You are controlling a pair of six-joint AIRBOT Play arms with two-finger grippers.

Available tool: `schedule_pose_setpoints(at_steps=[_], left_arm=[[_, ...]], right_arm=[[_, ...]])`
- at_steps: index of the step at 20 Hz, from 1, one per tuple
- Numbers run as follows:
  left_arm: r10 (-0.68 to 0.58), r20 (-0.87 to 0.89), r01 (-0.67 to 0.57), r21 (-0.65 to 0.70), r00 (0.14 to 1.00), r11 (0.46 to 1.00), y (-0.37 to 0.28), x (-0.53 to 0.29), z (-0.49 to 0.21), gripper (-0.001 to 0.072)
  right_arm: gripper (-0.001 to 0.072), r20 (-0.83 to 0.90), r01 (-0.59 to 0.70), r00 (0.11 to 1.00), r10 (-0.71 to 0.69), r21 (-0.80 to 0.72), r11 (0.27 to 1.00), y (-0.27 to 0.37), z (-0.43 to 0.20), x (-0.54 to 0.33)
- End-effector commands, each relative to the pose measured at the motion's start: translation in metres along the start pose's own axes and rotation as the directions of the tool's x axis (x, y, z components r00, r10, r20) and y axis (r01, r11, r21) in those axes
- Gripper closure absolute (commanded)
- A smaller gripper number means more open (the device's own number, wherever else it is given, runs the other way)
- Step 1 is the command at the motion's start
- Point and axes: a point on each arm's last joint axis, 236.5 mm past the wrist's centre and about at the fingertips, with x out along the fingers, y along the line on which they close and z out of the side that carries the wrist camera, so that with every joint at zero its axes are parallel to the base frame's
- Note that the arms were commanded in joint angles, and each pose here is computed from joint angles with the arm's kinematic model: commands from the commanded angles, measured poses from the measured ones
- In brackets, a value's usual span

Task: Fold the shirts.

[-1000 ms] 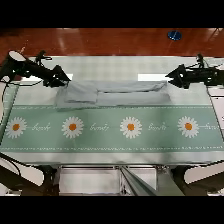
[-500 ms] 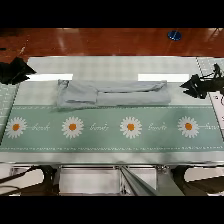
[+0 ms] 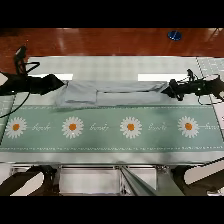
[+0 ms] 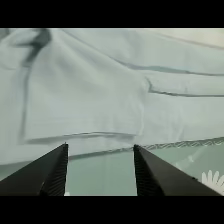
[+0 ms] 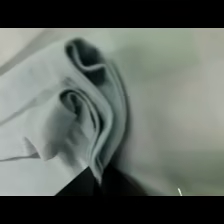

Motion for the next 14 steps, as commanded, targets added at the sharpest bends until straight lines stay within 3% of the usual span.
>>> schedule_pose_setpoints(at_steps=[1,2,3,5,7,10,14], left_arm=[[-0.031,0.048,0.029,0.043,0.998,0.999,-0.023,0.013,0.004,0.0329],[-0.046,0.055,0.044,0.037,0.997,0.998,-0.028,0.014,0.006,0.0628],[-0.068,0.058,0.066,0.033,0.996,0.997,-0.036,0.014,0.006,0.0689],[-0.103,0.037,0.101,0.037,0.994,0.994,-0.051,0.02,-0.001,0.069],[-0.131,-0.002,0.131,0.089,0.991,0.987,-0.075,0.036,-0.017,0.069],[-0.186,-0.054,0.193,0.162,0.981,0.968,-0.124,0.074,-0.049,0.0691],[-0.279,-0.257,0.328,0.169,0.925,0.93,-0.211,0.121,-0.125,0.069]], right_arm=[[0.0694,-0.054,-0.04,0.998,0.033,-0.134,0.99,0.043,-0.012,-0.01],[0.0694,-0.025,-0.008,1.0,0.004,-0.188,0.982,0.051,-0.012,-0.028],[0.0694,0.011,0.061,0.998,-0.06,-0.235,0.97,0.051,-0.013,-0.048],[0.0695,0.095,0.207,0.978,-0.187,-0.303,0.93,0.05,-0.025,-0.094],[0.0694,0.17,0.261,0.962,-0.213,-0.346,0.901,0.059,-0.056,-0.13],[0.0694,0.266,0.246,0.953,-0.148,-0.385,0.889,0.081,-0.12,-0.168],[0.0694,0.341,0.15,0.94,0.002,-0.418,0.896,0.117,-0.201,-0.203]])
